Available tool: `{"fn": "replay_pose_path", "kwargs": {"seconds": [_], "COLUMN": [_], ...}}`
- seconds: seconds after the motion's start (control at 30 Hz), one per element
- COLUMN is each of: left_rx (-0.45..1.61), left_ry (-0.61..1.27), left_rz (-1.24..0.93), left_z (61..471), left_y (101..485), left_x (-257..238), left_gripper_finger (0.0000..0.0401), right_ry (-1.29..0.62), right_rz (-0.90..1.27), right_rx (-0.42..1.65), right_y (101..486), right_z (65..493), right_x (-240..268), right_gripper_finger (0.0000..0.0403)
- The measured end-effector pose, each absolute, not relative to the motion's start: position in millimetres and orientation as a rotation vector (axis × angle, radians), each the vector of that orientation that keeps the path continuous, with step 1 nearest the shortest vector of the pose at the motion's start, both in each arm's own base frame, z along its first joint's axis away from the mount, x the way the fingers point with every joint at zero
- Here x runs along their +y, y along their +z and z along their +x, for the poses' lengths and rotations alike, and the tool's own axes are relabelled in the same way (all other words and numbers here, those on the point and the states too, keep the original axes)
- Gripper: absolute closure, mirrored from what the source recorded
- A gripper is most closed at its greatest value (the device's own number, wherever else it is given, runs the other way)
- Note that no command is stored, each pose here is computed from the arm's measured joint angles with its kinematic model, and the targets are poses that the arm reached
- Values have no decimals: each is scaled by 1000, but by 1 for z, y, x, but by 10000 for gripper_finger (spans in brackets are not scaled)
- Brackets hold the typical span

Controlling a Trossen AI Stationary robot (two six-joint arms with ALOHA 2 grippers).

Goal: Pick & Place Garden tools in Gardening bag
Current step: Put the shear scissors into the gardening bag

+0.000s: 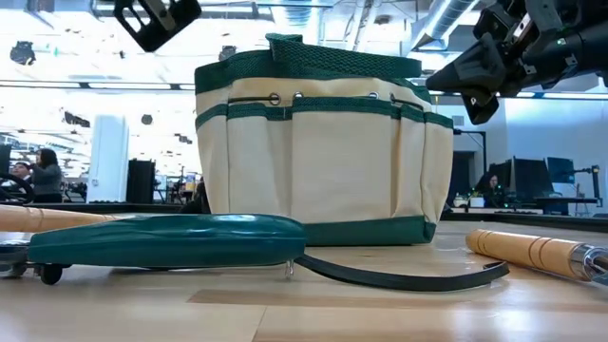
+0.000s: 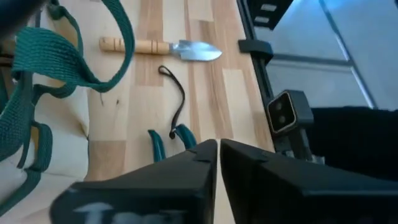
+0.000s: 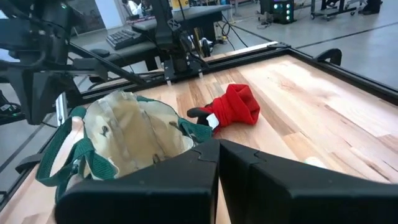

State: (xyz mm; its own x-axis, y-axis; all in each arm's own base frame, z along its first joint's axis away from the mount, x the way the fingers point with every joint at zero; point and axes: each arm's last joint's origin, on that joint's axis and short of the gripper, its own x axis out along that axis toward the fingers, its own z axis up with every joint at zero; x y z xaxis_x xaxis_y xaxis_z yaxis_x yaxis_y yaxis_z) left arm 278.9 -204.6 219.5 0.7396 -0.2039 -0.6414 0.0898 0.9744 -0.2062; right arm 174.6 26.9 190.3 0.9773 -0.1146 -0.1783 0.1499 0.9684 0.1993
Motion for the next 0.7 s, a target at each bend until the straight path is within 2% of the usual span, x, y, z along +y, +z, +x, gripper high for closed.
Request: {"fn": "replay_pose_path", "kwargs": {"seconds": [0.17, 0.43, 0.63, 0.7], "left_rx": [783, 831, 933, 960], "left_ry": [-123, -76, -15, -45], "left_rz": [-116, -10, 68, 62], "left_z": [289, 314, 314, 312], "left_y": [216, 189, 188, 188], "left_x": [-212, -234, -235, -236], "left_gripper_finger": [398, 398, 398, 398], "right_ry": [-134, -134, -136, -138], "right_rz": [214, 213, 214, 216], "right_rx": [167, 169, 183, 196], "right_y": [190, 190, 189, 187], "right_z": [175, 174, 174, 174], "right_x": [27, 27, 27, 27], "right_gripper_finger": [403, 403, 403, 403]}}
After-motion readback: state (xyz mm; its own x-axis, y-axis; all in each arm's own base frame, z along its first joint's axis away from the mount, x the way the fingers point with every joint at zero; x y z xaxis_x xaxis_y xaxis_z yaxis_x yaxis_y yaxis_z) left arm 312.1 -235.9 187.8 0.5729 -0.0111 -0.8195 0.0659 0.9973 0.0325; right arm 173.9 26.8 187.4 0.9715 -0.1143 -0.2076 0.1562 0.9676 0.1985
